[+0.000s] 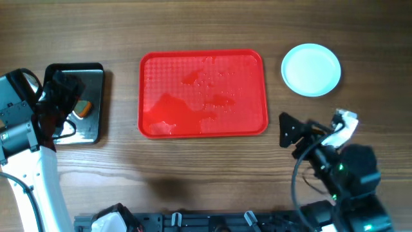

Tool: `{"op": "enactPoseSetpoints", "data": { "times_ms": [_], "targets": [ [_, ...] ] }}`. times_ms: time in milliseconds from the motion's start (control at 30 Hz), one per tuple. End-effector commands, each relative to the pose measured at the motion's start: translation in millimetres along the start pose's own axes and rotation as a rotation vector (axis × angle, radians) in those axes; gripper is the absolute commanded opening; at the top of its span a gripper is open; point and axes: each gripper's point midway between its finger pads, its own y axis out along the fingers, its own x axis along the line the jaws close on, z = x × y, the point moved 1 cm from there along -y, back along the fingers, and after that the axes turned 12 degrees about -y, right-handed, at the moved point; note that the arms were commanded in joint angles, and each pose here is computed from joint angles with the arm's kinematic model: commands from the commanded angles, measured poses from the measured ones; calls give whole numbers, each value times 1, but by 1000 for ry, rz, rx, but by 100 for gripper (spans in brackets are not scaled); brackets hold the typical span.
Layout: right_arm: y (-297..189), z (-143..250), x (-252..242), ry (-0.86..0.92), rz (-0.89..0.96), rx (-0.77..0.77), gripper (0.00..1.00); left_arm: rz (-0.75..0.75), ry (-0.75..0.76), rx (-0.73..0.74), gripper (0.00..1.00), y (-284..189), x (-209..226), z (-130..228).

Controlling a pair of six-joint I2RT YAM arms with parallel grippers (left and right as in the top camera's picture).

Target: Clean dirty plates on tray and stack at the side

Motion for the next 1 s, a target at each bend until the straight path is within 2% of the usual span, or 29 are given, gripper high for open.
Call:
{"op": "enactPoseSetpoints", "data": {
  "times_ms": [0,100,300,400,500,567,667,967],
  "targets": [
    [4,17,4,-162,-142,-135,100,8,3,7,100,0,-1,1],
    [6,18,-1,-259,-177,-314,100,8,3,7,100,0,-1,1],
    [11,15,-32,-301,-100,-471,100,8,3,7,100,0,-1,1],
    [14,18,-45,-339,-48,-478,100,8,3,7,100,0,-1,1],
    [20,29,-54,-600,41,-425,100,8,3,7,100,0,-1,1],
    [22,32,-72,-677,154,-386,100,8,3,7,100,0,-1,1],
    [19,28,-87,-663,255,-386,100,8,3,7,100,0,-1,1],
    [19,28,-86,-687,254,-384,100,8,3,7,100,0,-1,1]
  ]
}}
